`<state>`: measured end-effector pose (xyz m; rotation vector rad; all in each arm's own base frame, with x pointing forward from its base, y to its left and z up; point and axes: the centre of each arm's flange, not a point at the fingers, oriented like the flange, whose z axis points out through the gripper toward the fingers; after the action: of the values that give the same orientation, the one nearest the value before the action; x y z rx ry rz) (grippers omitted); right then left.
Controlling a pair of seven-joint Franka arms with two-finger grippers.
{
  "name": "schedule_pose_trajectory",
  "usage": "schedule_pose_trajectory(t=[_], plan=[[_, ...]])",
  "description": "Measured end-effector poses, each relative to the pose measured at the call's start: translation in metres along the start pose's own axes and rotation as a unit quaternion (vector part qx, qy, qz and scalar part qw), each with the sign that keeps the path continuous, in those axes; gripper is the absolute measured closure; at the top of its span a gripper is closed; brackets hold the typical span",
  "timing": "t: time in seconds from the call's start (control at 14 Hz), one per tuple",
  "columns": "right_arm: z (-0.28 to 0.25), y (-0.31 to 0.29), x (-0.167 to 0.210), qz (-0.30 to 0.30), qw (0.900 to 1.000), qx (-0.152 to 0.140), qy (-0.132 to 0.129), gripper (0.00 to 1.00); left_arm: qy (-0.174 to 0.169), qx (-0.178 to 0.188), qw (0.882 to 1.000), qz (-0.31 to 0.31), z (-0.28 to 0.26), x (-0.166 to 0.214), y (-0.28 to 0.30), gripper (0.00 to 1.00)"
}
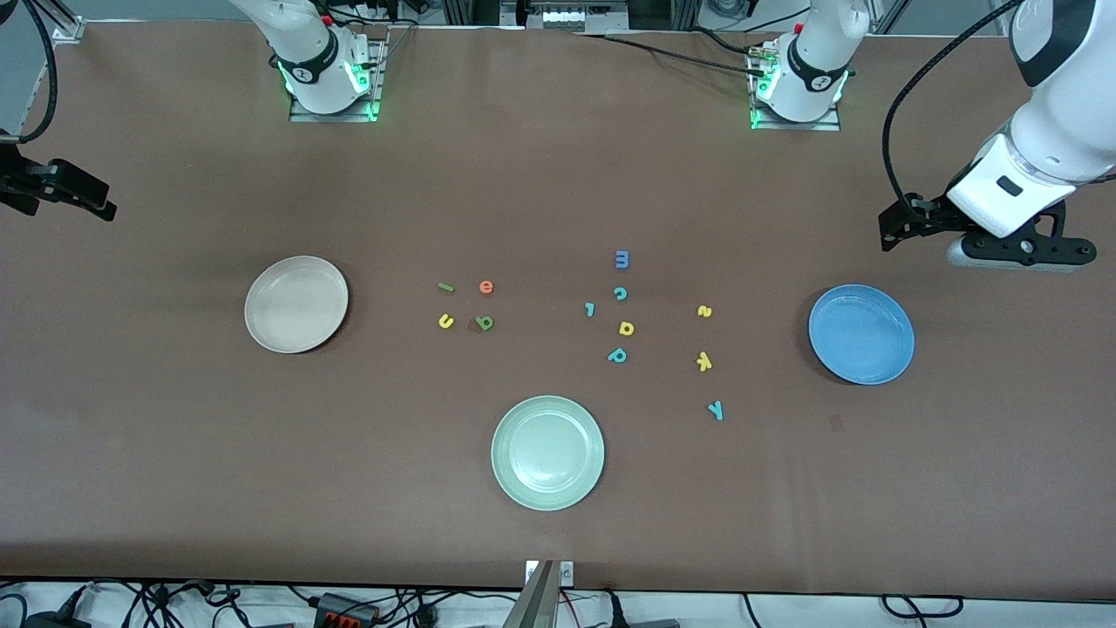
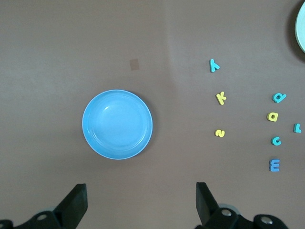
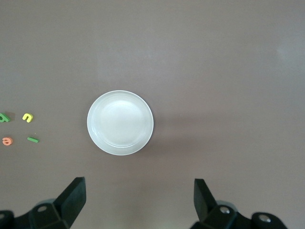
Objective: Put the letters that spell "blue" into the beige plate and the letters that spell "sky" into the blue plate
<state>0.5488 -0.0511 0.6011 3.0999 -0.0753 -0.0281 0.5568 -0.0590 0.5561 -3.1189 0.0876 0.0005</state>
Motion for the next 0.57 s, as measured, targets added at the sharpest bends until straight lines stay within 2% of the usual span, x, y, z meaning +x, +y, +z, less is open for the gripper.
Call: schedule_pose_trajectory(t=[0.57], plan=[[0.0014, -0.0015, -0.0023, -0.001, 1.0, 0.0, -0.009, 0.0, -0.005, 0.0, 1.0, 0.008, -0.0026, -0.0021, 0.0083, 0.0]])
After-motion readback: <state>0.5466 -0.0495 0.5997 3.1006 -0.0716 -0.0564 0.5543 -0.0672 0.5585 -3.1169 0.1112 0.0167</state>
